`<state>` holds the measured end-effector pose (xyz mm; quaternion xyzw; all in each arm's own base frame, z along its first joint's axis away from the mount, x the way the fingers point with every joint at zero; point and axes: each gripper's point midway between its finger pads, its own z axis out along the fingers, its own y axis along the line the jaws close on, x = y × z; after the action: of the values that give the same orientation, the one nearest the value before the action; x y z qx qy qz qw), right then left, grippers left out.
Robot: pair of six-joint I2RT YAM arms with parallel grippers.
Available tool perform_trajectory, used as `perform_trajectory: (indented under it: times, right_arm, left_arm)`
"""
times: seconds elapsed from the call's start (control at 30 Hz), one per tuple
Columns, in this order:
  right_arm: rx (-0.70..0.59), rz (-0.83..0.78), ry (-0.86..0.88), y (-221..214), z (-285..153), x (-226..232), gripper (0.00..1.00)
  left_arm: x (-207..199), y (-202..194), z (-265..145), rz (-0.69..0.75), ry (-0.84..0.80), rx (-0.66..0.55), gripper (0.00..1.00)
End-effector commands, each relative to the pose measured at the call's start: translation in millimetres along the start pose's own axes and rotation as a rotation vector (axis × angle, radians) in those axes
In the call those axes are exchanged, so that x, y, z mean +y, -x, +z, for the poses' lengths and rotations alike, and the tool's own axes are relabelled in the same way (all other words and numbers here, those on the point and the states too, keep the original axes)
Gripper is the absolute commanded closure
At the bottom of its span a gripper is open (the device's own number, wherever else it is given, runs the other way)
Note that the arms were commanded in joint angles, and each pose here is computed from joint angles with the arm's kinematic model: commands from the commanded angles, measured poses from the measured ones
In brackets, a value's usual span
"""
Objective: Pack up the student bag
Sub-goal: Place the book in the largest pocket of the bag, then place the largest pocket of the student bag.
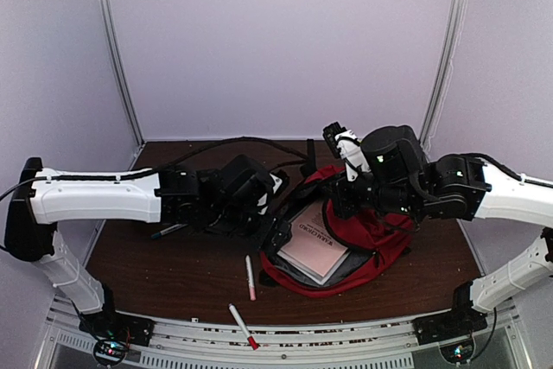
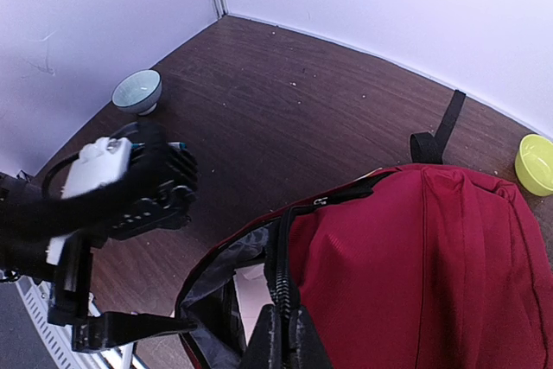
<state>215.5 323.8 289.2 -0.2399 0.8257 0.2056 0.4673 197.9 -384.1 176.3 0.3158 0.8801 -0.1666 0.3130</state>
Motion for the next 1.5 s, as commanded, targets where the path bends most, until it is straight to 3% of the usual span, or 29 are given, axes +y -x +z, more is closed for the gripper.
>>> perform_trajectory:
  times: [0.0,0.23,0.5,0.8,1.1,1.47]
  right_arm:
    - [-0.069,0.025,0.013,21,-6,6,1.0]
    - [-0.047,0.016,0.015,15,1,9,1.0]
    - [0.002,0.048,0.03,-14,8,6,1.0]
    - [0.031,0.074,0.013,-38,5,-4,1.0]
    - [0.032,0.085,0.028,-49,9,-5,1.0]
    - [0.027,0.093,0.022,-48,11,-5,1.0]
  left_arm:
    - [3,-3,-18,0.107,0.001,-0.032,0.1]
    - [-22,-23,-44,0.282,-0.13,-0.048,0.11]
    - [-24,-54,-33,0.28,-0.165,0.065,0.14]
    - [-36,-60,-40,0.311,-0.261,0.049,0.21]
    - [-4,-103,-20,0.178,-0.122,0.174,0.24]
    - [15,-128,23,-0.214,0.141,0.33,0.31]
